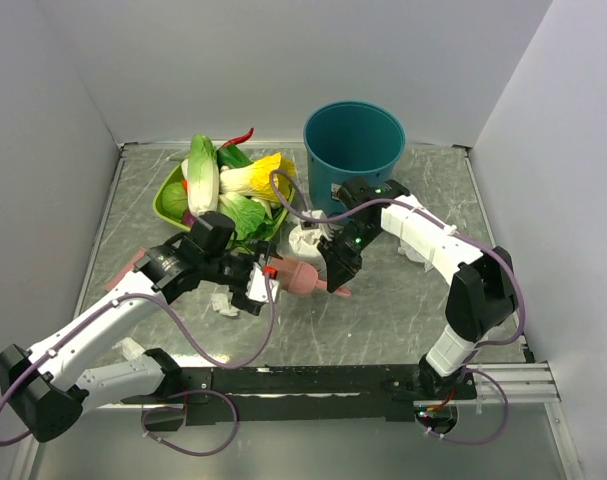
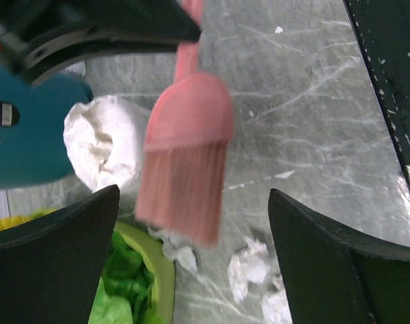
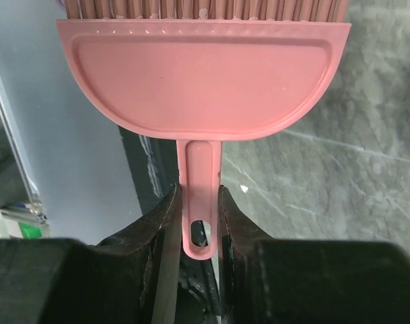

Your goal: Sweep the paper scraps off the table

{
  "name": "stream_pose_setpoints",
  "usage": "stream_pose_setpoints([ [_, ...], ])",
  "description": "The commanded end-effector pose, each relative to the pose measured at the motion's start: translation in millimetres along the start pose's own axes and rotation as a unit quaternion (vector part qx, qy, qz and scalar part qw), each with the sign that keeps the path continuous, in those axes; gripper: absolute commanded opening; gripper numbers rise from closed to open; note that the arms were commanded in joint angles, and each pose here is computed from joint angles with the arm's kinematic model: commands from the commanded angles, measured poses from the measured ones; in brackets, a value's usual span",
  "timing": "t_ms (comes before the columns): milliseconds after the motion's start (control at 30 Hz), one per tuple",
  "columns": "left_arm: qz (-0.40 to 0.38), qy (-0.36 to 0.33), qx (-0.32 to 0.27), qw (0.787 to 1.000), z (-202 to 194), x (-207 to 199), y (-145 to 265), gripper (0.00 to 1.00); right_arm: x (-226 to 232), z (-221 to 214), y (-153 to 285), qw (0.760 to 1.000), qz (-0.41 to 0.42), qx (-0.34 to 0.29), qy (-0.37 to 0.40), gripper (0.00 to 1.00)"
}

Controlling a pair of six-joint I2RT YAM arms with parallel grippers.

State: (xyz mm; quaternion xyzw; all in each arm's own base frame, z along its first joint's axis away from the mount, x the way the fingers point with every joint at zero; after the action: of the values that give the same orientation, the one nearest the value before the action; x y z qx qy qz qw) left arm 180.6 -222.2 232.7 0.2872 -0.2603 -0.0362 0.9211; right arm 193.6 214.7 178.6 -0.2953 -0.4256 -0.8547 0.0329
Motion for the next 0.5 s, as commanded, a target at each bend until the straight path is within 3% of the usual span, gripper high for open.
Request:
stream_pose_setpoints([
  [0,0.036,-0.050,-0.035,0.997,9,11,-14,0.92,12,28,12,0.999,0.017,-0.048,0.006,0.00],
  [167,0.117,-0.047,-0.022,0.992,7,35,-26,0.78,10,34,13,0.999,0.021,-0.049,0.006,0.00],
  [333,0.132,-0.018,-0.018,0.991,10,44,-29,0.67,11,40,17,0.998,0.014,-0.054,0.011,0.00],
  [467,0.115,0.014,-0.021,0.993,9,35,-32,0.39,11,45,23,0.998,0.005,-0.057,0.020,0.00],
])
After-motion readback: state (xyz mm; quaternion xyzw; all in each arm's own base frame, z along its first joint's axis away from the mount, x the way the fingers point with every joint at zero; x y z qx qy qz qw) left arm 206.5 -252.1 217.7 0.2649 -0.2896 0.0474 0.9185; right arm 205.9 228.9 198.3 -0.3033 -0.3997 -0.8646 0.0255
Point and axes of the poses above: each gripper's point midway between its finger pads, its own y axis back along the fingers, its own x axis along the line the jaws close on, z = x × y, the point moved 3 cm from there along y, back along the fingers
